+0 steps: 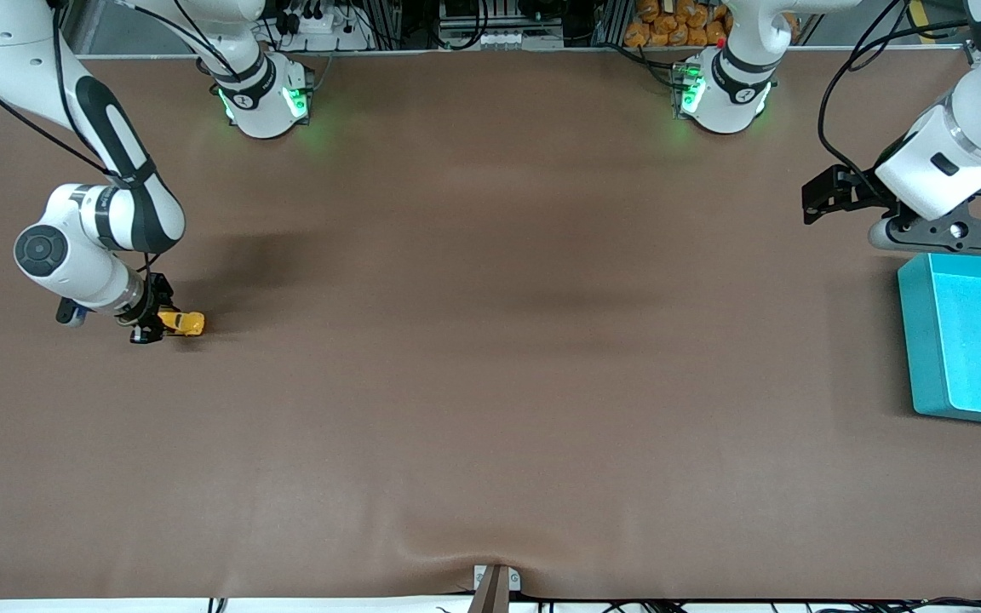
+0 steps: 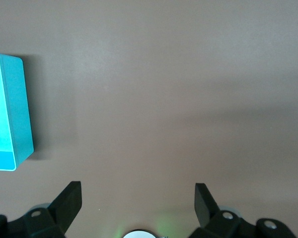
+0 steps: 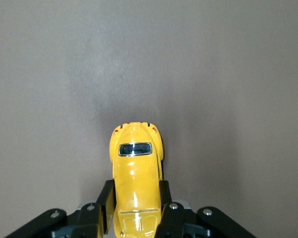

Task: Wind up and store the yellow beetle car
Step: 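Pull the held car backward along the table with the right gripper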

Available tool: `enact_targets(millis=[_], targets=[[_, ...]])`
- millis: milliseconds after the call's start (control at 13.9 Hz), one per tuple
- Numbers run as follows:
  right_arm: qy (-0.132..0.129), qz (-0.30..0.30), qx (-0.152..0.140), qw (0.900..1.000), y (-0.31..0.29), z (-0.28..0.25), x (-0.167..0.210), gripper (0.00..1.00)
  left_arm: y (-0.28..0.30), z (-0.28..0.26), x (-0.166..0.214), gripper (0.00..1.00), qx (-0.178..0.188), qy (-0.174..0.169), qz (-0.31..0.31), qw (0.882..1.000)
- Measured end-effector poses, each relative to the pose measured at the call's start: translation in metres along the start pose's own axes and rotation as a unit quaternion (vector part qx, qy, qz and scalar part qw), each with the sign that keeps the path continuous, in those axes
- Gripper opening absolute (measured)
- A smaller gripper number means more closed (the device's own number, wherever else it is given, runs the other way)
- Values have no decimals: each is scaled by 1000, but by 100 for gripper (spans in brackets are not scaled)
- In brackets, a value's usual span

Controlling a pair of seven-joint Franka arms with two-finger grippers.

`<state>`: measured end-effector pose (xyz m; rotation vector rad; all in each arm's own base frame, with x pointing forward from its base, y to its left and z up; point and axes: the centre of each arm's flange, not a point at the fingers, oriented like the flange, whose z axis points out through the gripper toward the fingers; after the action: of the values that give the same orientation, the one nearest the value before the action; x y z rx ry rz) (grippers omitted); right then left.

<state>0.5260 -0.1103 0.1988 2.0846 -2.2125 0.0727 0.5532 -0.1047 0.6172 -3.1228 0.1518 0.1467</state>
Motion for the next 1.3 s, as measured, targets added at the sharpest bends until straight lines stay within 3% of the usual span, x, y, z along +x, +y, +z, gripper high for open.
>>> enact_targets(millis=[1296], targets=[[47, -7, 17, 999, 1, 11, 78, 40, 0, 1, 0, 100, 0, -1, -2, 1000]])
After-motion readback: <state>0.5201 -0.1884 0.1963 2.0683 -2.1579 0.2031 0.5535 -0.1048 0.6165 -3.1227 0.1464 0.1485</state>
